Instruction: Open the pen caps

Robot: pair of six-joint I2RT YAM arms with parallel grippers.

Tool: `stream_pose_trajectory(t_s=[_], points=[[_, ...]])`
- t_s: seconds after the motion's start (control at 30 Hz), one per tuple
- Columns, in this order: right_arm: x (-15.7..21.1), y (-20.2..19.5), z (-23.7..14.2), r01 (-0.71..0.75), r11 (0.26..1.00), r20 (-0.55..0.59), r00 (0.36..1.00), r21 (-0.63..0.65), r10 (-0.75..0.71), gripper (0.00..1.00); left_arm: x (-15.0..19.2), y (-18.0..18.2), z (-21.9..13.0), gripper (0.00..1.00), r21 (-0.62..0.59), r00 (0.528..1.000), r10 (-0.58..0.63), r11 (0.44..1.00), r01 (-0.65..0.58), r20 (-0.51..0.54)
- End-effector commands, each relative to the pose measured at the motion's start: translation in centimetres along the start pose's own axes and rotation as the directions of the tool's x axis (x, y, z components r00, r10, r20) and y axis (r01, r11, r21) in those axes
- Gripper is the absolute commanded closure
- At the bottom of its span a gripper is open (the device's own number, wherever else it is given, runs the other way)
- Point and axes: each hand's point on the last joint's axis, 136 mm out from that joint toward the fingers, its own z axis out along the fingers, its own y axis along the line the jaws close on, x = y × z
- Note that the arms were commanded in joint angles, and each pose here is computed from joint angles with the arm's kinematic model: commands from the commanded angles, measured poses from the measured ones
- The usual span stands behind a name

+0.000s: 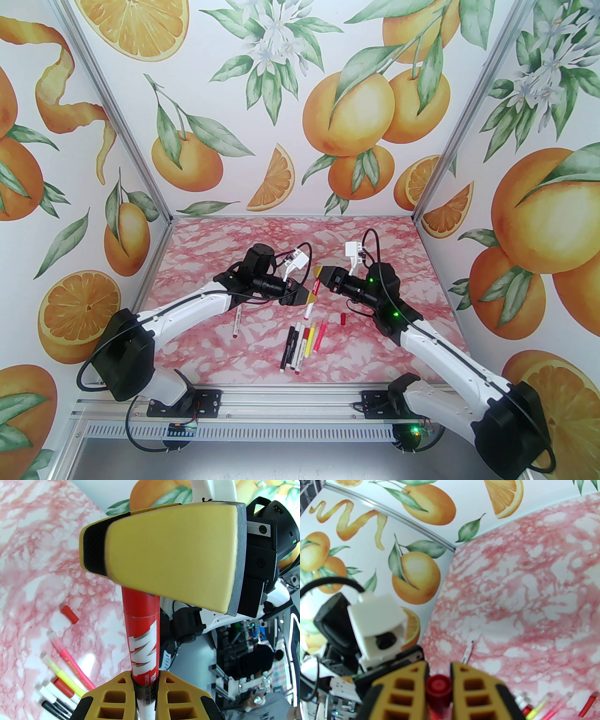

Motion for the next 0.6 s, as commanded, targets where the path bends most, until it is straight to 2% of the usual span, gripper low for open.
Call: stream_pose_trajectory(t_s=[0.0,0.13,0.27,0.57], points=[[-2.7,2.8,-0.6,0.061,0.996,0.092,0.994,-0.058,-0.055,0.92,0.8,-0.8,0.3,0.82,0.04,0.999,0.005,0.999,-0.003,-0.045],[-2.7,3.1,-0.5,0.063,0.996,0.085,0.995,-0.069,-0.057,0.92,0.3,-1.0,0.3,0.73,0.046,0.999,0.009,0.999,-0.007,-0.033],[-2.4,3.1,-0.4,0.061,0.995,0.07,0.996,-0.075,-0.056,0.92,-0.3,-1.2,0.4,0.68,0.052,1.0,0.019,0.998,-0.017,-0.022],[-1.6,2.9,-0.1,0.062,0.996,0.033,0.998,-0.069,-0.06,0.92,-1.3,-1.5,0.1,0.68,0.052,0.999,0.034,0.998,-0.034,0.0]])
